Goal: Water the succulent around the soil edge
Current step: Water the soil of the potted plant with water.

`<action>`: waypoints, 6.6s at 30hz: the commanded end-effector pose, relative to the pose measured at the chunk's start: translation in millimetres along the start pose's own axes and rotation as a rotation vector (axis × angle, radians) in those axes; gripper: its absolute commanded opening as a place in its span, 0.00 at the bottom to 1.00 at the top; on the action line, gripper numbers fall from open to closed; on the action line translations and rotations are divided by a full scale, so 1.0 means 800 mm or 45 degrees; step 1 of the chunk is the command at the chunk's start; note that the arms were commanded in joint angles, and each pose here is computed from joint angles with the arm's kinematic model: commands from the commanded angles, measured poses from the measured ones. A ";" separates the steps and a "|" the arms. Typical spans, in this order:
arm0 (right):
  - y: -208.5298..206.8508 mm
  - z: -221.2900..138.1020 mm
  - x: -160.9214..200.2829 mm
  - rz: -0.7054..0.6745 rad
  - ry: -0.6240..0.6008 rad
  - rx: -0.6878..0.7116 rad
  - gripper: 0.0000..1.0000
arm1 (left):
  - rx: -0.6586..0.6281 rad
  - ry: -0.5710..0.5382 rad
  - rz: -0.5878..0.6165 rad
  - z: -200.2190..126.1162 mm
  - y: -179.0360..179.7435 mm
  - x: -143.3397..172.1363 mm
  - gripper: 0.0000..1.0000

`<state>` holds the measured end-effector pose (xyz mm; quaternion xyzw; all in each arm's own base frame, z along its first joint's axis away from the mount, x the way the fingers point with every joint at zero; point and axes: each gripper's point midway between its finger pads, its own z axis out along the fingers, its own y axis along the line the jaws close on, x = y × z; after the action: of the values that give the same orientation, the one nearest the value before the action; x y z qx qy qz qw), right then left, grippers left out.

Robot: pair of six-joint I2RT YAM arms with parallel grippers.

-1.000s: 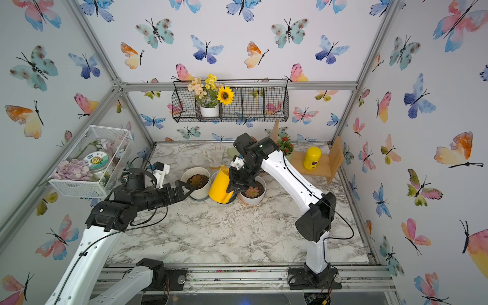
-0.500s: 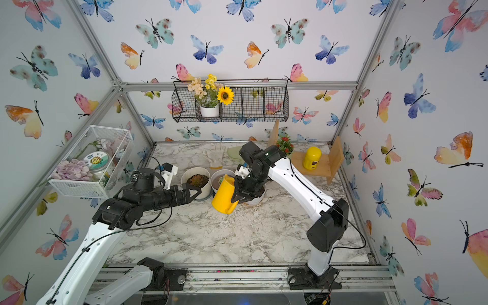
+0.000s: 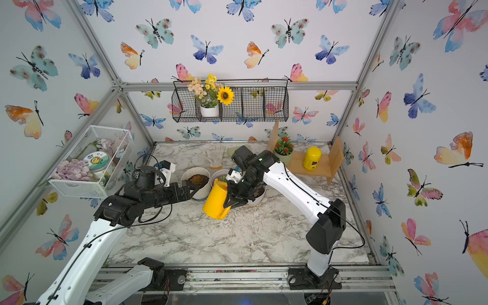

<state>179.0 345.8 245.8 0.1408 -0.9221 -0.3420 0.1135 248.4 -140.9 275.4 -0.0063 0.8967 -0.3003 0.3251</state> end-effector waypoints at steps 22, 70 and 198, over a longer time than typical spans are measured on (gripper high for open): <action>0.001 -0.012 -0.059 -0.033 -0.036 0.026 0.01 | -0.078 -0.112 0.030 -0.005 0.018 -0.045 0.99; 0.028 -0.004 -0.043 -0.415 -0.414 0.606 0.01 | -0.278 -0.269 -0.092 -0.024 0.078 -0.130 0.99; 0.082 0.043 -0.052 -0.160 -0.090 -0.343 0.02 | -0.195 -0.270 -0.169 0.009 0.059 -0.141 0.98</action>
<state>203.8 430.7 245.2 0.1552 -0.8753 -0.4526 0.0702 359.2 -85.8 311.8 -0.1167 0.8745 -0.2579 0.3939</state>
